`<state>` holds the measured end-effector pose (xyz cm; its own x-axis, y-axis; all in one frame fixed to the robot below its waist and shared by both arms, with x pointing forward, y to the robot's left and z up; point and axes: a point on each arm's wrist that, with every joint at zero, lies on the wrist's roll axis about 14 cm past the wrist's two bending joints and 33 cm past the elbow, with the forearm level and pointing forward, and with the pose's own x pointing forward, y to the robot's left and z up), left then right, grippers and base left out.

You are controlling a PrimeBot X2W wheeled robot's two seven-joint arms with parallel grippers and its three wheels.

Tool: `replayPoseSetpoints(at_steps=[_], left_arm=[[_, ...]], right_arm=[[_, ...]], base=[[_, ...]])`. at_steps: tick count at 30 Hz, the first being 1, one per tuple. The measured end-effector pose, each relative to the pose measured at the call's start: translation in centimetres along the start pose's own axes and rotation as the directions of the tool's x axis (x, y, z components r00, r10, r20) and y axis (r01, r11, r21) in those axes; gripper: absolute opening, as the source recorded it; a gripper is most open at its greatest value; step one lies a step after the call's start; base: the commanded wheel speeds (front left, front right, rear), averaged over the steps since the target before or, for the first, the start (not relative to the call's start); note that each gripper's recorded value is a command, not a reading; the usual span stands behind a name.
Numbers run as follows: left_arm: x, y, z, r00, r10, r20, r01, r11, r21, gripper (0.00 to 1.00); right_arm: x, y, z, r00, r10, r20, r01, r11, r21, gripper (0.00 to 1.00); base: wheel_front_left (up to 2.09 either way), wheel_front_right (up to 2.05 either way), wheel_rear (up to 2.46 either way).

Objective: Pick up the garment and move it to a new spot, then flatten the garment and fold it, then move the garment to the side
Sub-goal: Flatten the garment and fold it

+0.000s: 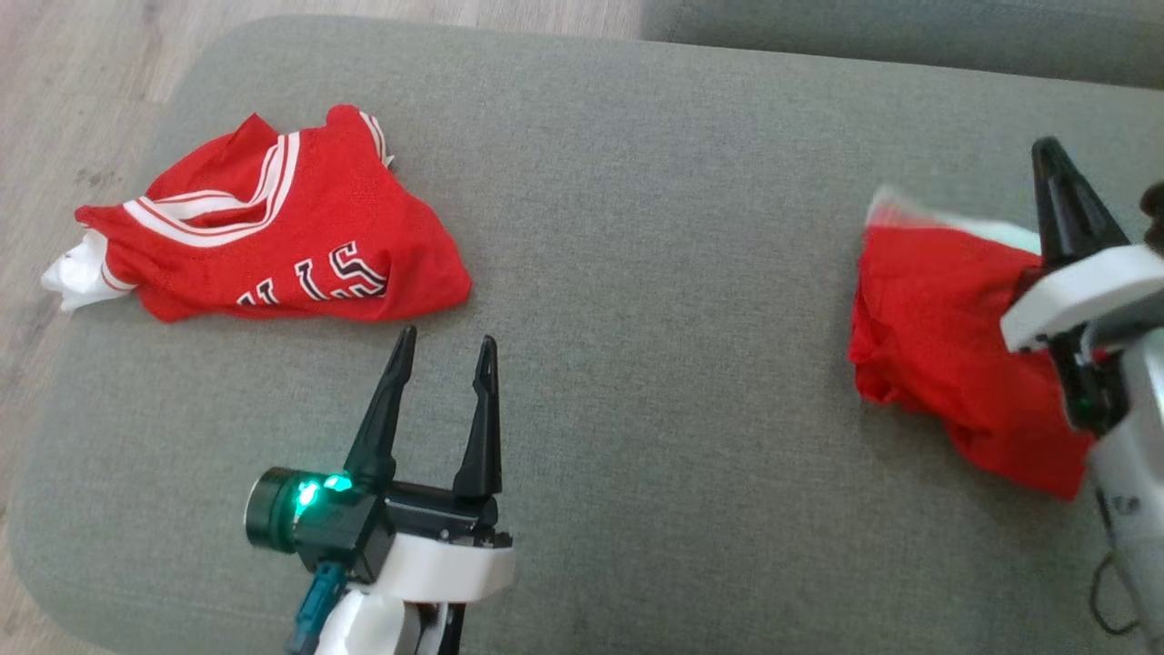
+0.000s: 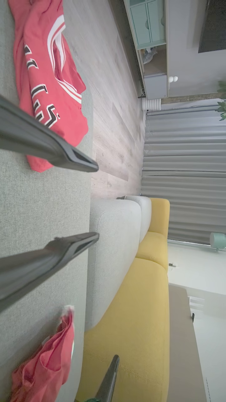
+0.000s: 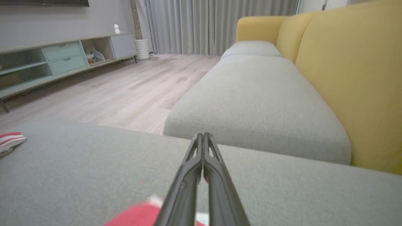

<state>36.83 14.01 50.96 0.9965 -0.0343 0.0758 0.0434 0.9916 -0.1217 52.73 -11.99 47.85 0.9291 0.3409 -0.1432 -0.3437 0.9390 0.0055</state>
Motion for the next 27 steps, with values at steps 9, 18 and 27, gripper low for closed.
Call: replayPoseSetpoints(at_steps=[9,18,27], left_arm=[[0.1,-0.3,0.3,1.0,-0.011,0.01,0.011,1.0,-0.002,1.0],[0.0,-0.6,0.5,1.0,-0.019,0.017,0.02,1.0,-0.002,1.0],[-1.3,-0.6,2.1,0.998,-0.007,0.066,0.005,1.0,0.026,1.0]], right_arm=[[-1.9,6.4,-5.0,0.993,0.091,-0.077,-0.083,0.991,0.108,0.0],[-5.3,8.7,-10.4,0.971,0.122,-0.207,-0.093,0.985,0.145,0.0],[-7.6,8.8,-3.7,0.995,0.091,0.044,-0.099,0.973,0.209,1.0]], base=[[0.0,0.0,0.0],[0.0,0.0,0.0],[0.0,0.0,0.0]])
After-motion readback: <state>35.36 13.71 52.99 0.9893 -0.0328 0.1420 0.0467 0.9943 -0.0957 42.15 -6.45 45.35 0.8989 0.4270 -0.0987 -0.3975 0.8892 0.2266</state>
